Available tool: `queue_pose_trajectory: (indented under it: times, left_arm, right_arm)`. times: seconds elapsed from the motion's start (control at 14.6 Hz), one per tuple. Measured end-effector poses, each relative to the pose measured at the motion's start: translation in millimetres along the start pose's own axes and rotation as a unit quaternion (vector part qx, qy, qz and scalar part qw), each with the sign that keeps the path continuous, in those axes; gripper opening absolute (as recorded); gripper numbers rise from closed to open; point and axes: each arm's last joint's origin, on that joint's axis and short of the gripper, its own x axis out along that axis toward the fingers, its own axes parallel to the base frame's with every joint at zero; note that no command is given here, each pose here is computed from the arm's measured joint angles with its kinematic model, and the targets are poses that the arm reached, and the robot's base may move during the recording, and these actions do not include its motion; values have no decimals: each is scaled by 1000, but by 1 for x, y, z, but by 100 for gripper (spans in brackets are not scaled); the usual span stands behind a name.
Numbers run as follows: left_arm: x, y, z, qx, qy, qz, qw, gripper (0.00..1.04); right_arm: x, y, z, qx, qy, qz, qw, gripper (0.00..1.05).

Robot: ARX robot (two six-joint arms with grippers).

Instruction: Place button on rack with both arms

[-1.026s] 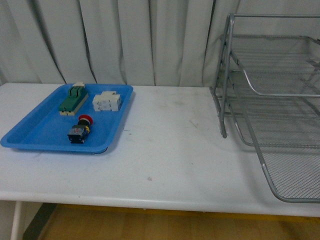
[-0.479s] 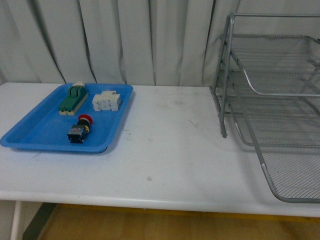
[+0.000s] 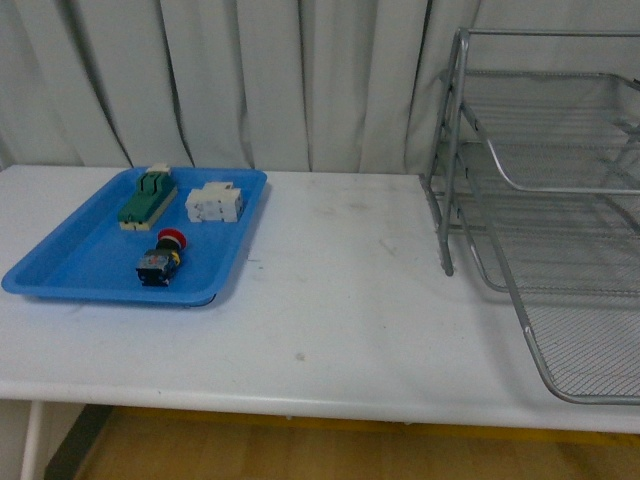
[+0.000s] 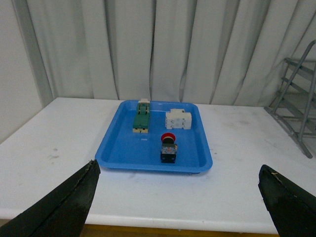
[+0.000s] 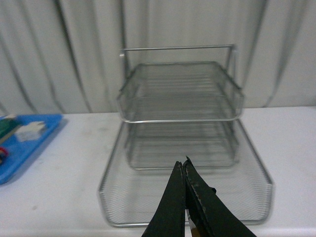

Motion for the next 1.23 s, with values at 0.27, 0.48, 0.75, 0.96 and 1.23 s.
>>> queue_pose_trajectory:
  times: [0.27, 0.48, 0.75, 0.96, 1.23]
  left_arm:
    - [0, 0, 0, 0, 0, 0, 1000, 98]
    - [0, 0, 0, 0, 0, 0, 1000, 98]
    - [0, 0, 0, 0, 0, 0, 1000, 98]
    - [0, 0, 0, 0, 0, 0, 1000, 98]
    - [0, 0, 0, 0, 0, 0, 1000, 98]
  right_arm:
    - [0, 6, -12, -12, 5, 9, 1000, 2]
    - [0, 5, -21, -12, -1, 9, 1000, 2]
    - [0, 5, -23, -12, 3, 9, 1000, 2]
    - [0, 5, -23, -13, 3, 9, 1000, 38]
    - [0, 5, -23, -13, 3, 9, 1000, 90]
